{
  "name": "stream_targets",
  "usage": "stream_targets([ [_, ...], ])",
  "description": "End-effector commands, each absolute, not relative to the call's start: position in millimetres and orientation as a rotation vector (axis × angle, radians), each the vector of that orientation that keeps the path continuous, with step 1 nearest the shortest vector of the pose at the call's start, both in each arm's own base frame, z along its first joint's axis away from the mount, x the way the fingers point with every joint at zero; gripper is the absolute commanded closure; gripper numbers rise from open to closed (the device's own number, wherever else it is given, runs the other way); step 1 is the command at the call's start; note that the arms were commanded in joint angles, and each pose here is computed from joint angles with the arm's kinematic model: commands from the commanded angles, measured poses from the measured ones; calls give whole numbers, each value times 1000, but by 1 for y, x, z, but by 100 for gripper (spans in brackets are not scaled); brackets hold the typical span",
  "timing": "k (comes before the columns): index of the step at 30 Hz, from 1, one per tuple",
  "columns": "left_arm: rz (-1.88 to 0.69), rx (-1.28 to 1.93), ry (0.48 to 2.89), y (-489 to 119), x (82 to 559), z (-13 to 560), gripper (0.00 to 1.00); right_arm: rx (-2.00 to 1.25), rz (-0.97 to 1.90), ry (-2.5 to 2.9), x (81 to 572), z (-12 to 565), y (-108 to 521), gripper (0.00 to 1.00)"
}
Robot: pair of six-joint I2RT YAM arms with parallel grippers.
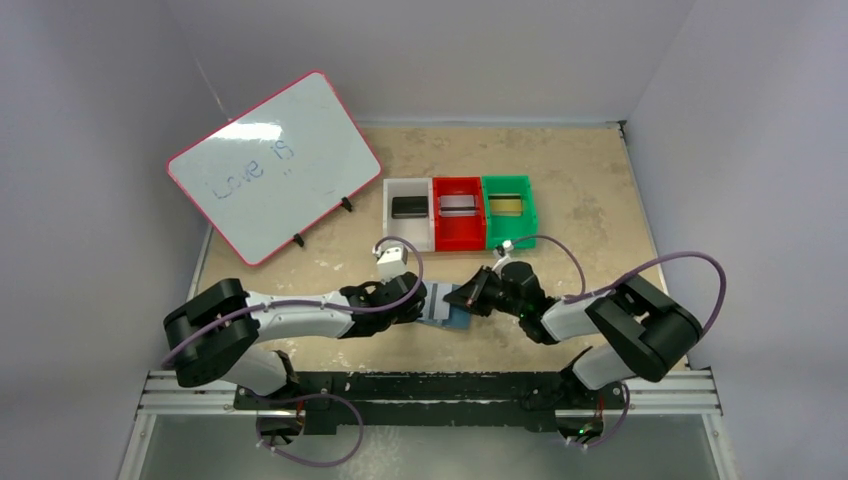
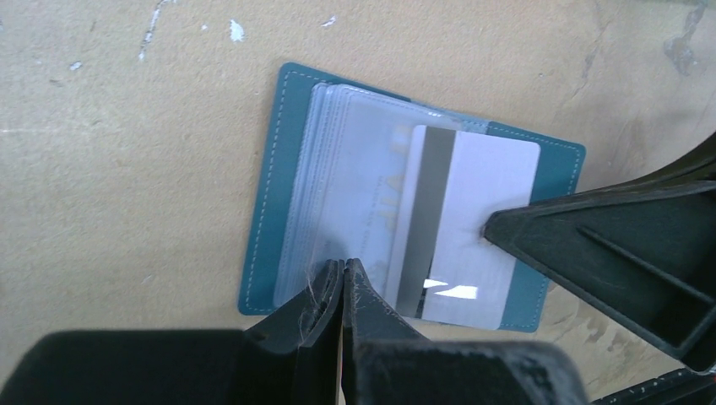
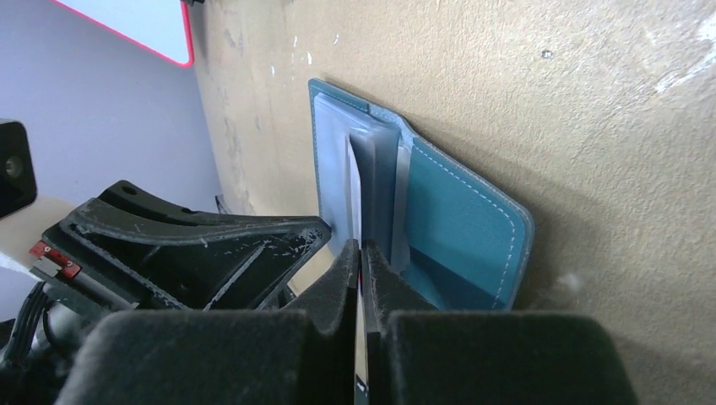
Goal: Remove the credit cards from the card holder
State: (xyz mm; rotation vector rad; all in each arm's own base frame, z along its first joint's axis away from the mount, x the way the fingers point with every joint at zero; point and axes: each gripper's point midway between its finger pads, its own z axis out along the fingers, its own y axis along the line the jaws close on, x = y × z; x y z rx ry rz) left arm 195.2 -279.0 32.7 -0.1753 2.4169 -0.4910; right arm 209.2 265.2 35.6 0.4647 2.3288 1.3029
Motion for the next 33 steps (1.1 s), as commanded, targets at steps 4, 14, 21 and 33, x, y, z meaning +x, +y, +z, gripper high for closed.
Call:
stream_targets([
  [4, -400, -166, 2421, -261, 193, 33, 100, 327, 1224, 2330, 209, 39, 259, 100],
  [14, -465, -179, 2361, -266, 199, 62, 100, 208, 1165, 2140, 221, 85, 247, 100],
  [21, -493, -221, 2231, -250, 208, 111, 77, -19, 949, 1939, 241, 144, 227, 100],
  [33, -94, -308, 2052, -151, 228, 161, 45, -378, 684, 1492, 251, 227, 207, 100],
])
